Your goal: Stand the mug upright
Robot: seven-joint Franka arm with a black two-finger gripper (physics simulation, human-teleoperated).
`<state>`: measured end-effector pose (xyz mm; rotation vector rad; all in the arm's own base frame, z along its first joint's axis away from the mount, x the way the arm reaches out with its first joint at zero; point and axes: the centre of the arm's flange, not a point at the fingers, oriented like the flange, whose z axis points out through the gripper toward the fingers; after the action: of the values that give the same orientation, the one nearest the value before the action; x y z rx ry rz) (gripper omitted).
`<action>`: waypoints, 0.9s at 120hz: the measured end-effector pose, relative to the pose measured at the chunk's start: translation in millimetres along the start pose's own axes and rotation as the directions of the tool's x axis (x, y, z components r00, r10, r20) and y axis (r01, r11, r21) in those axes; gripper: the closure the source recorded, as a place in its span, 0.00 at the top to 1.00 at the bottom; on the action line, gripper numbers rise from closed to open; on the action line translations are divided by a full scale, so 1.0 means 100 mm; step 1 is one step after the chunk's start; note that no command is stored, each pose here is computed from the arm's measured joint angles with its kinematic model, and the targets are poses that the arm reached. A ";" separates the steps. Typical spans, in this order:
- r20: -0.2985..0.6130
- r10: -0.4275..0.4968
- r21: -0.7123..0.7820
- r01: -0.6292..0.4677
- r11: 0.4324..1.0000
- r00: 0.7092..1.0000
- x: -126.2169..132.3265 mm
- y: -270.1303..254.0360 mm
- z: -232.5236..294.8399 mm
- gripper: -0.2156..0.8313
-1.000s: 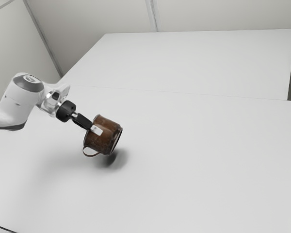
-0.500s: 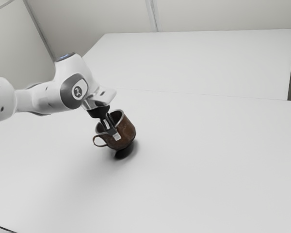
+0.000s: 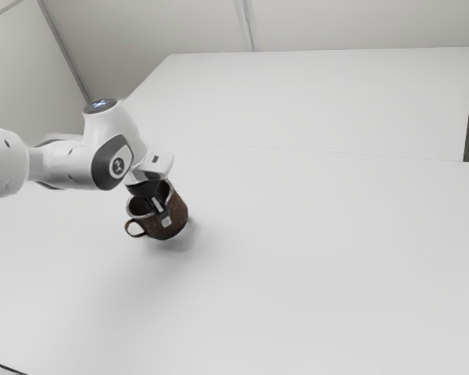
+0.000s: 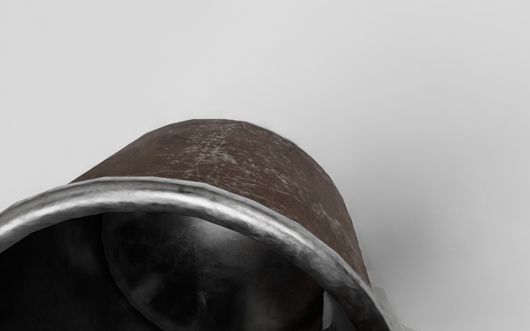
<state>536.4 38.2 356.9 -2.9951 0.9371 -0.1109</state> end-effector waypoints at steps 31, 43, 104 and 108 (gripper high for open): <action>0.000 -0.025 0.003 0.025 1.000 1.000 0.10 0.15 0.05 0.05; -0.001 -0.012 0.002 0.012 1.000 1.000 0.20 0.29 0.06 0.05; 0.015 -0.062 0.002 0.062 0.998 0.998 0.12 0.19 0.11 0.39; 0.015 -0.063 0.002 0.063 0.998 0.998 0.12 0.19 0.11 0.42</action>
<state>536.3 15.2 346.7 -3.0203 0.8409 -0.0897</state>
